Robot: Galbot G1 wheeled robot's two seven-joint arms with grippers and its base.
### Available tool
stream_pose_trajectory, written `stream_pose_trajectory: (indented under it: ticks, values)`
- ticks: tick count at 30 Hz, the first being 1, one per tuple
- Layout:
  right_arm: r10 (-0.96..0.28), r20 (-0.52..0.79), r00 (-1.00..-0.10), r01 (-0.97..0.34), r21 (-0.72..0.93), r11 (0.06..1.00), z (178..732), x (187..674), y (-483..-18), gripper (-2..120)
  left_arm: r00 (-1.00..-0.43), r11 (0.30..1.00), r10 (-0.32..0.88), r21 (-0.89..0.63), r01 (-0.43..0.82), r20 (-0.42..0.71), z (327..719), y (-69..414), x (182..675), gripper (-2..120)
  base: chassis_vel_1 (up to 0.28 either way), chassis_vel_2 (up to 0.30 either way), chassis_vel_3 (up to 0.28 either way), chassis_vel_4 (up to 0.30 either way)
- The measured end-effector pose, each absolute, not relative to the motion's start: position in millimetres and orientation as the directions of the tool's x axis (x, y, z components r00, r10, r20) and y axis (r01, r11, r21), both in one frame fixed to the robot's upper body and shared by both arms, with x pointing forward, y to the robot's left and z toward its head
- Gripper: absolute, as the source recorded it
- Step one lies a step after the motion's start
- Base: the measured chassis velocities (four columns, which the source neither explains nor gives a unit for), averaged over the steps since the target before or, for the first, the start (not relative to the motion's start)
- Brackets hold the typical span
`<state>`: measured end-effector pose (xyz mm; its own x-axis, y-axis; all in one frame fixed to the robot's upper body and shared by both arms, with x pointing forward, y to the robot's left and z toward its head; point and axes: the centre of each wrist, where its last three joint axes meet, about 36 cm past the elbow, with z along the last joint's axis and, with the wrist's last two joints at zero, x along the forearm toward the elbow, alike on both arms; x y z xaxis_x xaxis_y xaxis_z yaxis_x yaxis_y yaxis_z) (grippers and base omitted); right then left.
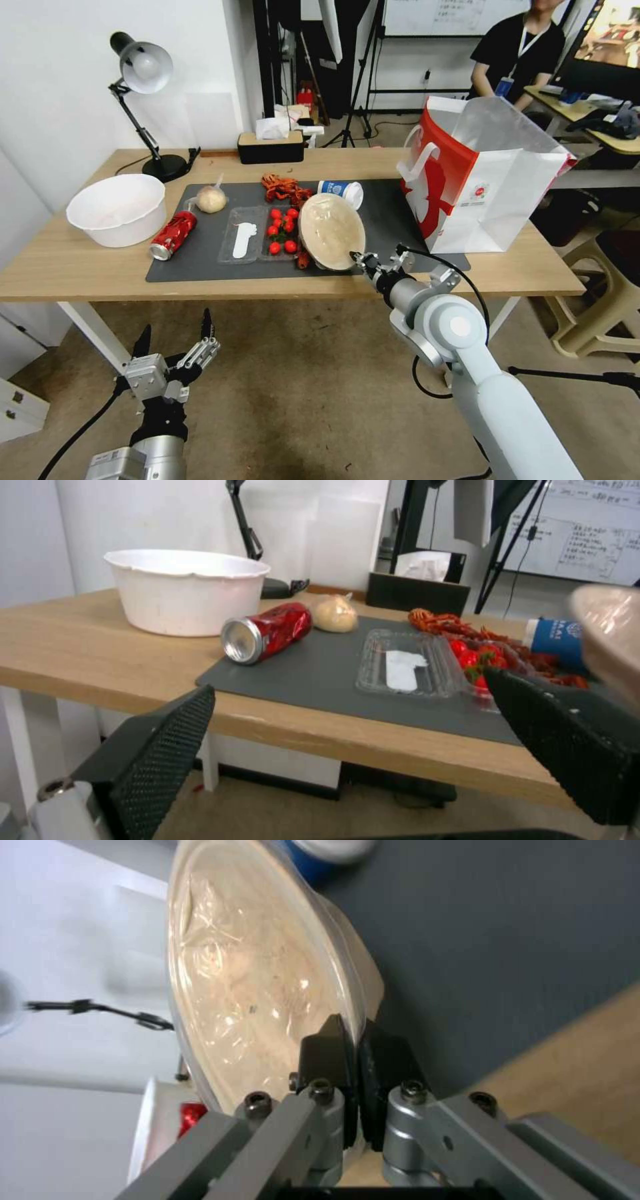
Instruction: Pick up the trash from the table and place it into the takeout bag.
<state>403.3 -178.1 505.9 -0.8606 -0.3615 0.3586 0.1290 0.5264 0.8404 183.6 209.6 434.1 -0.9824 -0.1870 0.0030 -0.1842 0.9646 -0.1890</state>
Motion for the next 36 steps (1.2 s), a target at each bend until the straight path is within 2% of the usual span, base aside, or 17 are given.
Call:
stream_pose_trajectory:
  ticks: [2,4,6,7,10,11,14,19,23,29,31,33,35,36]
  values:
    - [-0.332,0.262,-0.906,0.015,0.804,0.594,521,389,-186,0,-0.982,0.965,-0.188,-0.187,-0.184,-0.002,436,209,183,100,0.000,0.000,0.000,0.000]
    - [-0.322,0.235,-0.917,-0.013,0.790,0.613,526,387,-189,0,-0.982,0.965,-0.188,-0.186,-0.184,-0.004,436,209,183,100,0.000,0.000,0.000,0.000]
    - [-0.249,0.098,-0.964,-0.121,0.670,0.733,549,378,-202,0,-0.982,0.965,-0.188,-0.185,-0.184,-0.006,437,208,181,100,0.000,0.000,0.000,0.000]
    - [-0.249,0.098,-0.964,-0.121,0.670,0.733,549,378,-202,0,-0.982,0.965,-0.188,-0.185,-0.184,-0.006,437,208,181,100,0.000,0.000,0.000,0.000]
    - [-0.151,-0.047,-0.987,-0.156,0.464,0.872,570,383,-220,0,-0.982,0.965,-0.191,-0.185,-0.186,-0.010,438,207,181,100,0.000,0.000,0.000,0.000]
    - [-0.151,-0.047,-0.987,-0.156,0.464,0.872,570,383,-220,0,-0.982,0.965,-0.191,-0.185,-0.186,-0.010,438,207,181,100,0.000,0.000,0.000,0.000]
    - [-0.038,-0.165,-0.986,-0.077,0.237,0.968,595,404,-246,0,-0.981,0.964,-0.194,-0.187,-0.188,-0.010,438,206,179,100,0.000,0.000,0.000,0.000]
    - [0.069,-0.279,-0.958,0.051,0.073,0.996,619,441,-276,0,-0.981,0.963,-0.194,-0.190,-0.188,-0.011,439,203,176,100,0.000,0.000,0.000,0.000]
    - [0.131,-0.320,-0.938,0.135,0.010,0.991,628,461,-289,0,-0.982,0.964,-0.191,-0.192,-0.184,-0.015,440,201,176,100,0.000,0.000,0.000,0.000]
    - [0.182,-0.306,-0.934,0.200,-0.027,0.979,624,473,-297,0,-0.982,0.964,-0.189,-0.191,-0.183,-0.012,440,201,175,100,0.000,0.000,0.000,0.000]
    - [0.183,-0.287,-0.940,0.199,-0.029,0.980,618,474,-298,11,-0.982,0.965,-0.187,-0.189,-0.183,-0.003,440,202,174,100,0.000,0.000,0.000,0.000]
    - [0.183,-0.279,-0.943,0.199,-0.028,0.980,615,475,-299,15,-0.982,0.965,-0.187,-0.188,-0.183,-0.001,440,202,174,100,0.000,0.000,0.000,0.000]
    - [0.187,-0.267,-0.945,0.202,-0.028,0.979,611,477,-300,27,-0.982,0.964,-0.189,-0.188,-0.185,-0.003,441,203,174,100,0.000,0.000,0.000,0.000]
    - [0.187,-0.267,-0.945,0.202,-0.028,0.979,611,477,-300,27,-0.982,0.964,-0.189,-0.188,-0.185,-0.003,441,203,174,100,0.000,0.000,0.000,0.000]
